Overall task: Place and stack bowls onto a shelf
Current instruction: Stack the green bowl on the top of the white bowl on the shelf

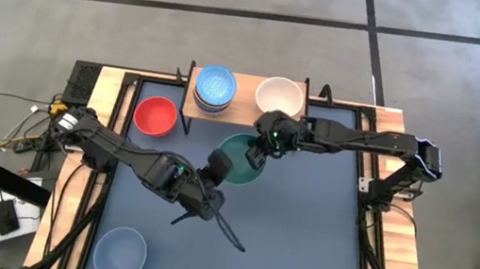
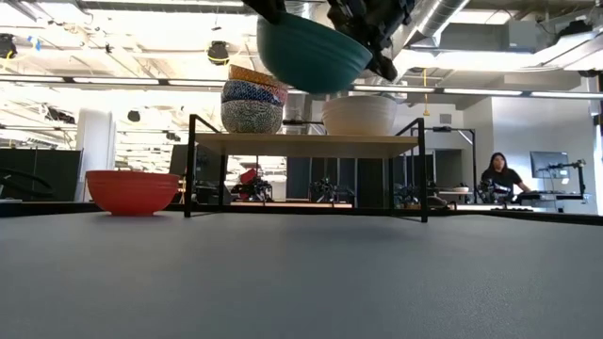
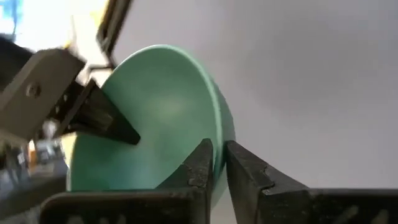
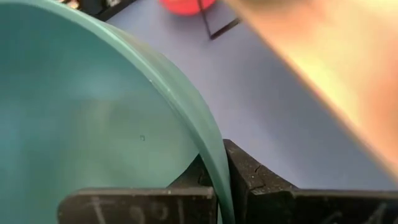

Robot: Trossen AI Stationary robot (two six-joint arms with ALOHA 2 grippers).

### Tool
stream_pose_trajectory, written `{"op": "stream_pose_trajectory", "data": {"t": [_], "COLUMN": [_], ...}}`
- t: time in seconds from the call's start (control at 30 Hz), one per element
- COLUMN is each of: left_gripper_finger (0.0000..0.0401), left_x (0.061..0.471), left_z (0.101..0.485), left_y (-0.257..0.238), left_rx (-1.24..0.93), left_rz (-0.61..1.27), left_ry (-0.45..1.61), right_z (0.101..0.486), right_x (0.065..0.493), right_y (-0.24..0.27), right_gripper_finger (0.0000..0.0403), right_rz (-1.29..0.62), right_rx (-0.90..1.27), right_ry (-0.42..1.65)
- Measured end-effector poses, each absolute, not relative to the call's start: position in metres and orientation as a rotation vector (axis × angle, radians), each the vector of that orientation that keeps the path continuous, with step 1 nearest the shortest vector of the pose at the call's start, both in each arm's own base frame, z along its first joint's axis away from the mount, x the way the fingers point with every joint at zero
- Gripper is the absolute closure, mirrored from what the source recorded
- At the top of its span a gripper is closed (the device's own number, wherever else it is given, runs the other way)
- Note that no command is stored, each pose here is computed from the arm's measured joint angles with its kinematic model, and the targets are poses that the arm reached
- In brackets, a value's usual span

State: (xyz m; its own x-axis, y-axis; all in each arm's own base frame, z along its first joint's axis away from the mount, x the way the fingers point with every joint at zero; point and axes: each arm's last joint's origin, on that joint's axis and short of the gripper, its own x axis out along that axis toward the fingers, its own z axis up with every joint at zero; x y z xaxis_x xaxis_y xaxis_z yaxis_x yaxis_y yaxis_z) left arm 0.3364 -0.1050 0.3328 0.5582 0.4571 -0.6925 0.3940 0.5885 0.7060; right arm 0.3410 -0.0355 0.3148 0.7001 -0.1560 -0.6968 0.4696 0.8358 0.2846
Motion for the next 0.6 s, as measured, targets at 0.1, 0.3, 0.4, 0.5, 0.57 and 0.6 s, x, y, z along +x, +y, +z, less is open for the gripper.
{"op": "stream_pose_trajectory", "data": {"t": [0.1,0.3,0.4,0.5,0.57,0.6], "left_gripper_finger": [0.0346,0.0263,0.0224,0.0194,0.0181,0.0178], "left_x": [0.332,0.309,0.289,0.265,0.249,0.242], "left_z": [0.342,0.373,0.392,0.409,0.417,0.420], "left_y": [-0.099,-0.086,-0.078,-0.067,-0.061,-0.058], "left_rx": [0.876,0.684,0.569,0.416,0.297,0.236], "left_rz": [0.120,0.300,0.413,0.521,0.570,0.587], "left_ry": [0.990,0.873,0.800,0.736,0.698,0.692], "right_z": [0.331,0.363,0.379,0.388,0.391,0.391], "right_x": [0.339,0.331,0.323,0.311,0.302,0.296], "right_y": [-0.046,-0.078,-0.099,-0.122,-0.139,-0.148], "right_gripper_finger": [0.0376,0.0376,0.0376,0.0377,0.0377,0.0377], "right_rz": [-0.399,-0.475,-0.531,-0.600,-0.641,-0.661], "right_rx": [0.452,0.428,0.431,0.442,0.463,0.481], "right_ry": [0.694,0.636,0.590,0.587,0.592,0.601]}}
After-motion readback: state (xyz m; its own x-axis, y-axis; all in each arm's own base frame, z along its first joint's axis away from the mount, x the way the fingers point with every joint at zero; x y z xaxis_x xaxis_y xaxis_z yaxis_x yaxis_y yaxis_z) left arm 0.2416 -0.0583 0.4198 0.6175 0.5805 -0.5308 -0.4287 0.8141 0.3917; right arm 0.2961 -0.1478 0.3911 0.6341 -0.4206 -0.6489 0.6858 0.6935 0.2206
